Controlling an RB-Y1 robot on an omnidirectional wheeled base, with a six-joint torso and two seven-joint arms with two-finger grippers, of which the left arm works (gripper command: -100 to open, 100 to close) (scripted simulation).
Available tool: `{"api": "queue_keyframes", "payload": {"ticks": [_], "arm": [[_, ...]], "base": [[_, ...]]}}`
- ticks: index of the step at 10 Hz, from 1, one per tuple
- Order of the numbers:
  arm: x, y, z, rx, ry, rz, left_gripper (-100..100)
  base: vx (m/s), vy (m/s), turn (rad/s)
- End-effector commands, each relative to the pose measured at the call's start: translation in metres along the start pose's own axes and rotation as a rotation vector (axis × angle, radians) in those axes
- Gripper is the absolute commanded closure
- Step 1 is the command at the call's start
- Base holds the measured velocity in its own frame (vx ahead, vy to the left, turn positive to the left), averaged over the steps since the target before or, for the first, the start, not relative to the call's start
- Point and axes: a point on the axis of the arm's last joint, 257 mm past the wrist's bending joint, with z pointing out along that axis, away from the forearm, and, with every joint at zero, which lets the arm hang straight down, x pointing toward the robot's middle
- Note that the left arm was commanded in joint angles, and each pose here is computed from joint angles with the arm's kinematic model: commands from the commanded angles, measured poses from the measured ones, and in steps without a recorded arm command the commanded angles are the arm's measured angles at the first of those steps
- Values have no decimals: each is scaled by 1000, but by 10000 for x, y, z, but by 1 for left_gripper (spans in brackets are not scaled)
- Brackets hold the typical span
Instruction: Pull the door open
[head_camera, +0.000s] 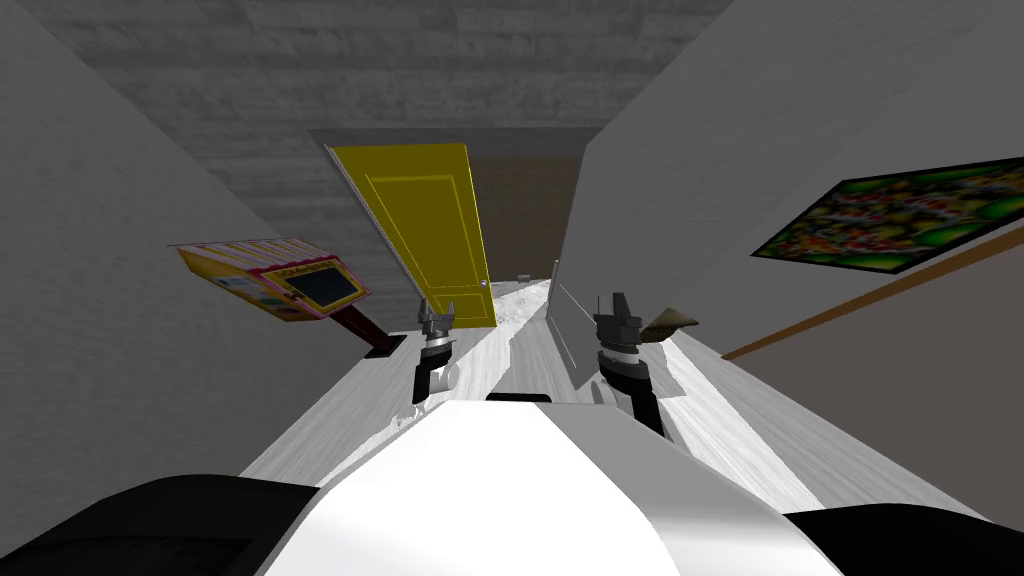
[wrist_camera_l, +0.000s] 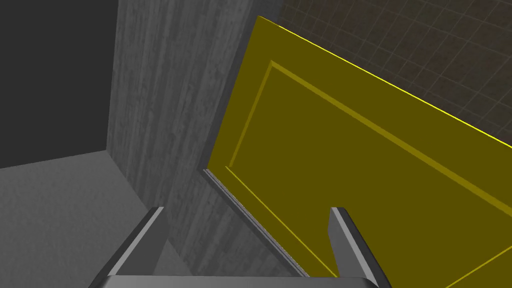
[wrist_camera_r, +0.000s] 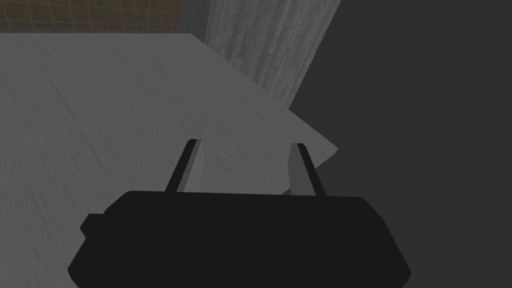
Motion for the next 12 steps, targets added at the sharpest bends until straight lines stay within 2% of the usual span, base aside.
{"api": "queue_keyframes", "payload": {"ticks": [1, 9, 10, 12], "arm": [[-79, 112, -30, -16, -13, -36, -100], [-515, 647, -194, -85, -104, -220, -100], [-515, 647, -194, -85, -104, -220, -100], [-625, 771, -244, -98, -131, -266, -100]], "base": [[86, 34, -101], [88, 54, -102], [53, 42, -34], [62, 31, -81]]}}
